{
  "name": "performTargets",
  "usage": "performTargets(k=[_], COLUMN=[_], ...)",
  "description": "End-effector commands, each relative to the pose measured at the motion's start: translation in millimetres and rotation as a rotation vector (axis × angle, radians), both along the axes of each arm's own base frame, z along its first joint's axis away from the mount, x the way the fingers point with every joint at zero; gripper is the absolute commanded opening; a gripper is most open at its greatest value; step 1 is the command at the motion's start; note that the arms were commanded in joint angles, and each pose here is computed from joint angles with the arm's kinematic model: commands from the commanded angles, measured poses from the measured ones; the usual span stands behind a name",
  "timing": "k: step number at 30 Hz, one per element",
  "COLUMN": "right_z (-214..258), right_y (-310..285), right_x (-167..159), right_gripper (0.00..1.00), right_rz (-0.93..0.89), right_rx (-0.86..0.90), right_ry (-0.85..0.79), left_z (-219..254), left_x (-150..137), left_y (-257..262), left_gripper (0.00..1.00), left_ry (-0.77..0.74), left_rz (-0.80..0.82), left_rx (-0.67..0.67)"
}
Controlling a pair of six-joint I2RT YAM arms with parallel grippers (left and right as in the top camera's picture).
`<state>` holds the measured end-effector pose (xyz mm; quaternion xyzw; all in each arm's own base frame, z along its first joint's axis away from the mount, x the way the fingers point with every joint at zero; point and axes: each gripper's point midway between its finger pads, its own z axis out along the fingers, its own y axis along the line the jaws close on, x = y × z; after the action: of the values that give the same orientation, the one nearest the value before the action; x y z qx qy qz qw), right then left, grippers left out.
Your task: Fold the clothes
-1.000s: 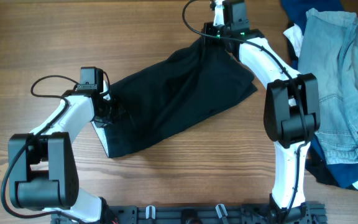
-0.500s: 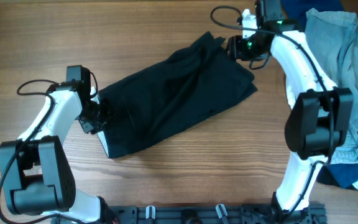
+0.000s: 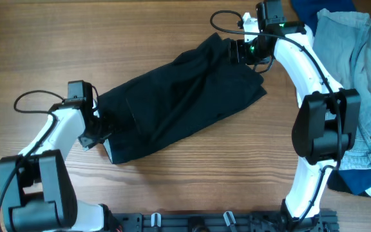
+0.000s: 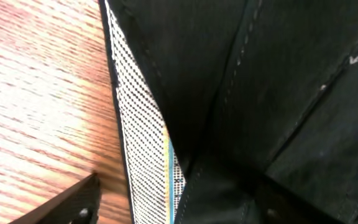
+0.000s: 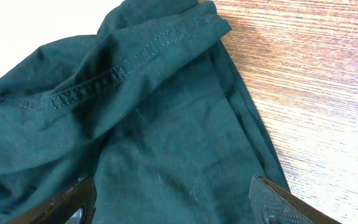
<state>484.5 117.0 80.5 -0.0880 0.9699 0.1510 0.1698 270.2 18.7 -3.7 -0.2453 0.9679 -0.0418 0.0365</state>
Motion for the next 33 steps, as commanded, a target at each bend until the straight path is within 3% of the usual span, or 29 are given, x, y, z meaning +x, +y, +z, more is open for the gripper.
performTargets(k=[1,2,3,5,7,11,13,14,15,17,19,22,25,29,33], right_z=[-10.0,-10.0,-9.9,-9.9,-9.7,-7.9,-5.8,-4.2,-3.6,-2.4,-1.4,-4.2,-31.0,-65.4,-94.1], right_y=[3.5,3.5,3.6,3.6,3.7,10.0,15.2,19.2,20.7,24.6,30.3,44.2,64.5,66.8,61.8], right_x=[-2.2,-2.2,-2.2,-2.2,-1.5,-3.8,-4.6,-5.4,-5.8,-7.2,-8.9,-8.9,-13.5,-20.7,-25.2], right_gripper=[0.8,0.8,0.8,0.8,0.8,0.76,0.56,0.35,0.22,0.04,0.04,0.04,0.04,0.04,0.04], right_rz=[0.019,0.019,0.018,0.018,0.017,0.031,0.042,0.051,0.054,0.056,0.053,0.051,0.08,0.056,-0.02], right_rx=[0.008,0.008,0.009,0.009,0.01,0.047,0.077,0.101,0.111,0.137,0.172,0.232,0.327,0.326,0.302], right_ry=[0.02,0.02,0.02,0.02,0.017,0.025,0.027,0.029,0.03,0.038,0.052,0.072,0.144,0.228,0.305], left_z=[-24.6,-24.0,-23.9,-23.7,-23.1,9.8,55.2,77.5,94.8,129.5,147.9,150.6,155.7,161.5,174.9], left_x=[-13.8,-10.0,-8.4,-6.1,-0.6,31.7,65.4,84.2,99.4,129.6,148.2,152.9,159.5,160.7,152.4], left_y=[-13.1,-15.7,-15.5,-15.2,-14.4,-5.1,11.7,24.1,34.8,53.6,58.1,59.1,60.4,60.0,36.3], left_gripper=[0.4,0.24,0.16,0.13,0.04,0.04,0.04,0.04,0.04,0.04,0.04,0.04,0.04,0.04,0.04], left_ry=[0.028,0.018,0.013,0.005,-0.017,-0.094,-0.178,-0.235,-0.285,-0.398,-0.48,-0.501,-0.533,-0.538,-0.513], left_rz=[-0.011,0.04,0.064,0.073,0.082,0.051,-0.042,-0.077,-0.094,-0.136,-0.154,-0.157,-0.159,-0.159,-0.192], left_rx=[-0.08,-0.1,-0.101,-0.101,-0.1,-0.09,-0.045,0.004,0.052,0.153,0.187,0.194,0.204,0.202,0.066])
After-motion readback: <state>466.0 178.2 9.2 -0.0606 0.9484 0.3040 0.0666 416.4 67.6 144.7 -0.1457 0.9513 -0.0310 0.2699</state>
